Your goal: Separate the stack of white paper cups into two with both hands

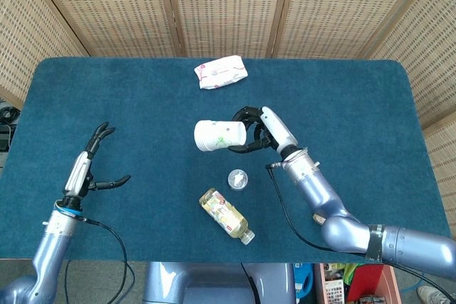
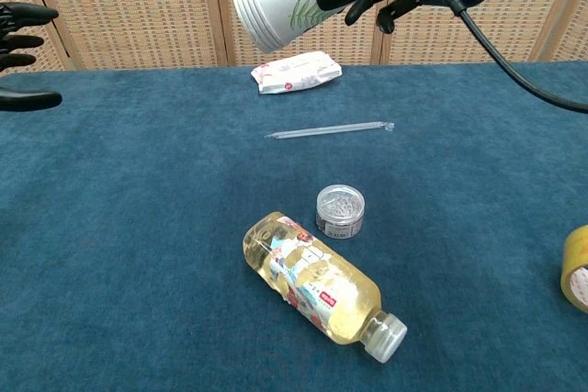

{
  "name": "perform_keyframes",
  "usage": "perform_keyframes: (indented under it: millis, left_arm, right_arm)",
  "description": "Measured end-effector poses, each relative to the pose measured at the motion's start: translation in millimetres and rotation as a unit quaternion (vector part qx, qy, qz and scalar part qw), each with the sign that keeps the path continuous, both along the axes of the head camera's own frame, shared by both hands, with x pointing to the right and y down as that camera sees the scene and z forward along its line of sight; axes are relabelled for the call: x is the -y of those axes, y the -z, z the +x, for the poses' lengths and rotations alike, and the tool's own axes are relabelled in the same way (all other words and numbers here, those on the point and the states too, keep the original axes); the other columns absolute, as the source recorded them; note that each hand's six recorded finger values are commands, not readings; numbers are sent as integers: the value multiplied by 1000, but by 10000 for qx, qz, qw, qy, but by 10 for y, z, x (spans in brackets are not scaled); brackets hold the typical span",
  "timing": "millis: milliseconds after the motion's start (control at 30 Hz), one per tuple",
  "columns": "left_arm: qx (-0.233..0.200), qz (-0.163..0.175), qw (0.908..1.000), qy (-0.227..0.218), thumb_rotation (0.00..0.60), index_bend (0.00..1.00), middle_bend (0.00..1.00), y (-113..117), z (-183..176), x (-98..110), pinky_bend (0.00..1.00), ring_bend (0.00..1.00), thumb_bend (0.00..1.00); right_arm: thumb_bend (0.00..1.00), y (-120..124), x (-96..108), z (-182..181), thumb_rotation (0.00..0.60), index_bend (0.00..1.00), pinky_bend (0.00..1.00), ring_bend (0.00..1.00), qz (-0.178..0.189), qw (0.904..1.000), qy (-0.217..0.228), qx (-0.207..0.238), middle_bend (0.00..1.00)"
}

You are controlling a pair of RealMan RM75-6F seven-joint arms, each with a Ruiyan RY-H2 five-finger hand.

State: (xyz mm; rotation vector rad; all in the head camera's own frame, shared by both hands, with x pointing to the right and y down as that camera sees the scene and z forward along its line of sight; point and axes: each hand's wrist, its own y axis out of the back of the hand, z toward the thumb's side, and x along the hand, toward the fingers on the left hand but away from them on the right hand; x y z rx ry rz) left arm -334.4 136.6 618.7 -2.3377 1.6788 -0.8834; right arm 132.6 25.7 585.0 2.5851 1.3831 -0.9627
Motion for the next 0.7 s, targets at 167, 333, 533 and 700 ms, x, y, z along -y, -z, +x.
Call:
perform_keyframes:
  millis: [167,333,533,700]
  left_arm:
    - [-859,-17,9962,164,600,237,0,-79,269,144,0,0,179]
    - [-1424,-80,9896,201,600,287,0,-153,475,223,0,0,179]
    - [-2046,-303,9783,114,600,340,0,-278,737,280,0,0,179]
    - [-2322,-425,9717,-10,600,385,0,-341,913,312,0,0,179]
  right_arm:
    - [212,24,12,-13,600,763,748,514,-3,10000,17,54,640]
    - [212,40,16,-36,600,763,748,514,-5,9999,46,94,640]
    - [212,26,2,-34,600,763,748,514,-30,9999,68,75,640]
    - [212,9,-7,-25,600,763,748,514,-47,10000,65,56,640]
